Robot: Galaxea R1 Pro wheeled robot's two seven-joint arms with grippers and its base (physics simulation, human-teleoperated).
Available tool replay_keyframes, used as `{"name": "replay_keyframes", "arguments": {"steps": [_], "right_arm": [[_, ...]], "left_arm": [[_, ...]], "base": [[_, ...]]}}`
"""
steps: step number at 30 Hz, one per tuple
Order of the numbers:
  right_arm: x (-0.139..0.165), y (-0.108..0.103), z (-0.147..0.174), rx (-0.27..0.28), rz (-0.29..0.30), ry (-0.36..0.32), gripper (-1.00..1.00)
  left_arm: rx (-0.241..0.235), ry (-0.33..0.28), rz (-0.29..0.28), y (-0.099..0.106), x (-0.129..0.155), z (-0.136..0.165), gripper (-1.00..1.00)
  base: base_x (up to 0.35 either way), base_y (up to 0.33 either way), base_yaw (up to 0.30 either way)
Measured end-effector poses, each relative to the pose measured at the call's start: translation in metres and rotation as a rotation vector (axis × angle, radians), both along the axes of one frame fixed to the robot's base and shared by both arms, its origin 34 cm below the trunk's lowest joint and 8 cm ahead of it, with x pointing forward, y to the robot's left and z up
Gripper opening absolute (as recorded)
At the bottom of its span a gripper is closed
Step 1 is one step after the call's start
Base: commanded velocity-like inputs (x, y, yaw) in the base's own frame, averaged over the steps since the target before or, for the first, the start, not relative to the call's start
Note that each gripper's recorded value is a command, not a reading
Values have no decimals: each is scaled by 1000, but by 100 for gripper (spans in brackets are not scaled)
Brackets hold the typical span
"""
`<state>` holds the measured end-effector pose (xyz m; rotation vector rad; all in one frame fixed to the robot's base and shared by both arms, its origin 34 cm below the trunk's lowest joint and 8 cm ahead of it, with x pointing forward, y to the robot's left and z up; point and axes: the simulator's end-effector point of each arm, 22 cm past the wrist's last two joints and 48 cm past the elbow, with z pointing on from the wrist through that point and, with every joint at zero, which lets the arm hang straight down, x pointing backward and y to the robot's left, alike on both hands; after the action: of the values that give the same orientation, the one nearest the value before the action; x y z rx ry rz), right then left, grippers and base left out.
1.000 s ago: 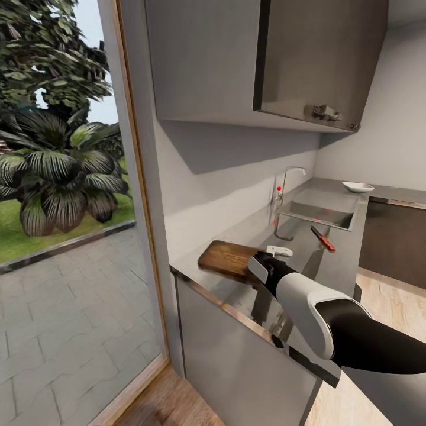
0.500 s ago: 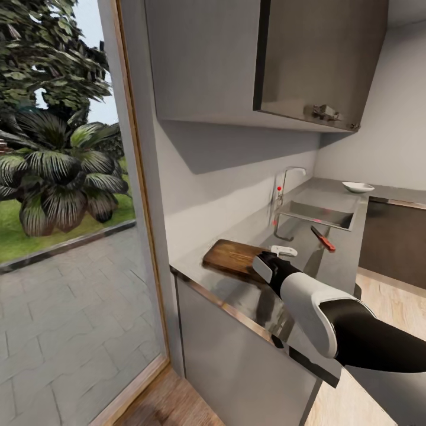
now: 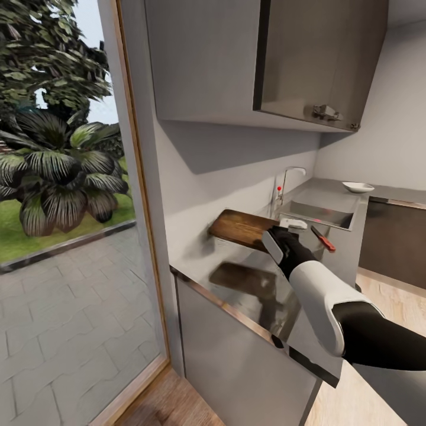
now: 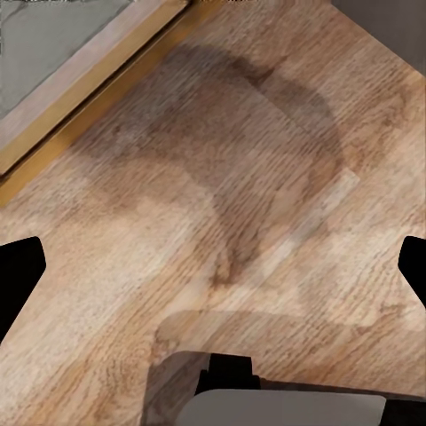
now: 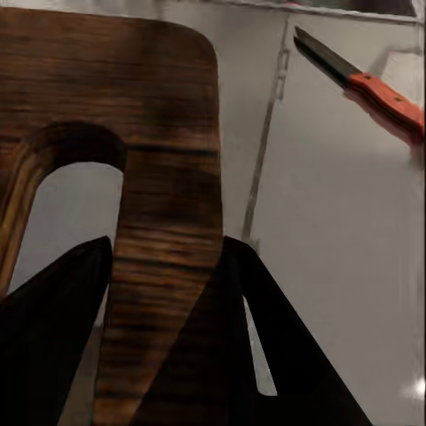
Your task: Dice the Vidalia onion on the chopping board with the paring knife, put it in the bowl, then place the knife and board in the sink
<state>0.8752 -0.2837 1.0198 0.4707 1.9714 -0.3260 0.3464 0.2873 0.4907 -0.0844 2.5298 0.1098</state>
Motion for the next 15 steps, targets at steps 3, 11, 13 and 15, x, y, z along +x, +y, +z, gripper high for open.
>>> {"name": "replay_keyframes", "arguments": {"steps": [3,11,13,15], "right_arm": [[1,-4,11,-2,2,-13,-100],[6,-13,13,1,32,-23,-100],[8,-14,14,-14,45,-23,-100],[8,-17,16,-44,51,-22,-100]], "left_arm": [[0,-4,0,0,1,0,100],[0,-6,0,0,1,1,100],[0,-6,-1,0,1,1,100],[0,-5,0,0,1,0,100]], "base": [[0,0,0],[-6,0,0],[-85,0,0],[-153,-7,0]]}}
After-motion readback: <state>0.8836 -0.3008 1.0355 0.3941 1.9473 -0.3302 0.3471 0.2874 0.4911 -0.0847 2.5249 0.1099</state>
